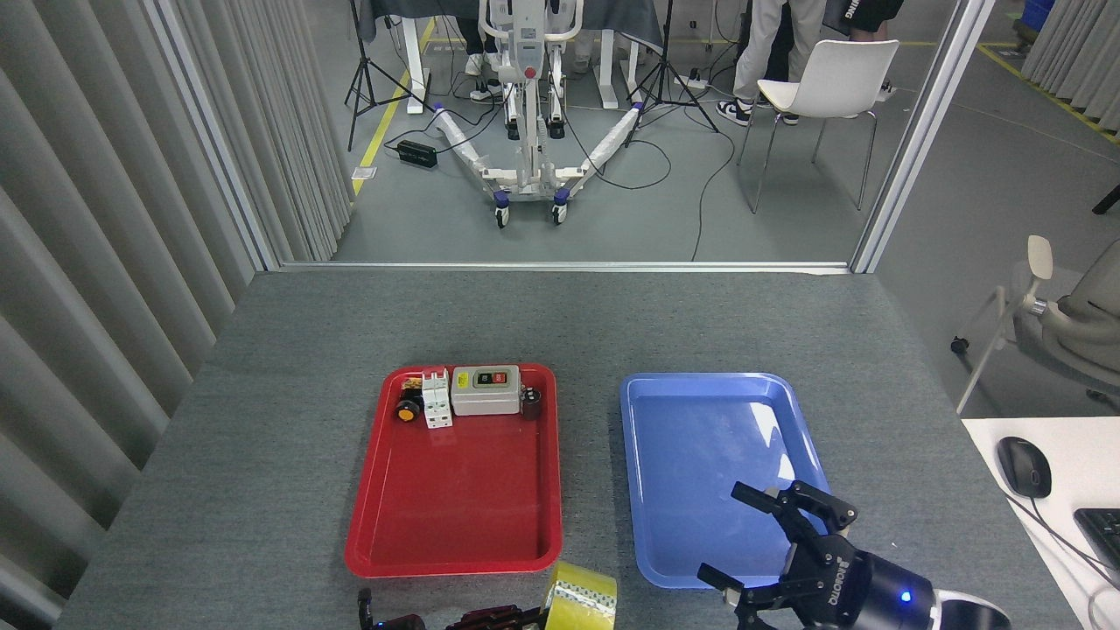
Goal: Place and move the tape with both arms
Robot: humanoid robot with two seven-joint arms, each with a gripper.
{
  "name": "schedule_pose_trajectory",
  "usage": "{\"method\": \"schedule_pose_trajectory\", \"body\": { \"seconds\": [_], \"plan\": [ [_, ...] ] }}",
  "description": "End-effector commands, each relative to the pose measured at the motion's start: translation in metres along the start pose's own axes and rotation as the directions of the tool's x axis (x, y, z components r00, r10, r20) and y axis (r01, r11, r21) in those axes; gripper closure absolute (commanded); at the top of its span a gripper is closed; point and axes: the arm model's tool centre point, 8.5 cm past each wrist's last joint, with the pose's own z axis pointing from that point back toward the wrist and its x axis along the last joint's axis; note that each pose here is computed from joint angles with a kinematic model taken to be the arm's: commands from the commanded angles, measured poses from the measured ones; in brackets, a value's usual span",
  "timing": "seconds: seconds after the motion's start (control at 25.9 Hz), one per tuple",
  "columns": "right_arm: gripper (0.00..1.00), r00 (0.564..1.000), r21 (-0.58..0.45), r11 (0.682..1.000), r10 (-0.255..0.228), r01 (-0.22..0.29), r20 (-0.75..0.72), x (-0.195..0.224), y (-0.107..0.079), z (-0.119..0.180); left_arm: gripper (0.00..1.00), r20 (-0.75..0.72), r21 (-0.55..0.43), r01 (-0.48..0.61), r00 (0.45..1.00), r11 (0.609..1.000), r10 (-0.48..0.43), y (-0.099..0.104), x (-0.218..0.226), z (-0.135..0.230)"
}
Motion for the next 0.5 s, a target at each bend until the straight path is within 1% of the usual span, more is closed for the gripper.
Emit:
{"method": "schedule_pose_trajectory", "body": {
  "seconds": [0.0, 0.12, 0.19, 0.23, 0.35, 0.43, 0.46],
  "plan": [
    [0.08, 0.995, 0.034, 0.998, 0.059, -0.062, 0.08, 0.022, 0.01, -0.017, 0.84, 0.022, -0.003, -0.009, 1.0, 1.0, 0.009, -0.008, 0.006, -0.012],
    [0.08, 0.986, 0.051, 0.995, 0.082, -0.09, 0.144, 0.037, 0.008, -0.013, 0.84, 0.013, -0.007, -0.014, 1.0, 1.0, 0.014, -0.009, 0.004, -0.012],
    [0.08, 0.98, 0.088, 0.991, 0.084, -0.101, 0.178, 0.038, 0.009, 0.005, 0.84, 0.008, -0.009, -0.013, 1.0, 1.0, 0.013, -0.009, 0.003, -0.011],
    [0.08, 0.979, 0.088, 0.991, 0.084, -0.102, 0.188, 0.036, 0.009, 0.01, 0.84, 0.006, -0.008, -0.012, 1.0, 1.0, 0.012, -0.009, 0.003, -0.01],
    [0.07, 0.974, 0.078, 0.993, 0.073, -0.091, 0.214, 0.038, 0.008, 0.012, 0.84, 0.004, -0.007, -0.009, 1.0, 1.0, 0.009, -0.008, 0.003, -0.009],
    [0.07, 0.972, 0.059, 0.995, 0.061, -0.077, 0.227, 0.043, 0.008, 0.006, 0.84, 0.004, -0.006, -0.007, 1.0, 1.0, 0.007, -0.007, 0.003, -0.009],
    [0.07, 0.971, 0.039, 0.997, 0.053, -0.064, 0.233, 0.048, 0.007, -0.002, 0.84, 0.002, -0.005, -0.008, 1.0, 1.0, 0.008, -0.007, 0.003, -0.009]
  ]
}}
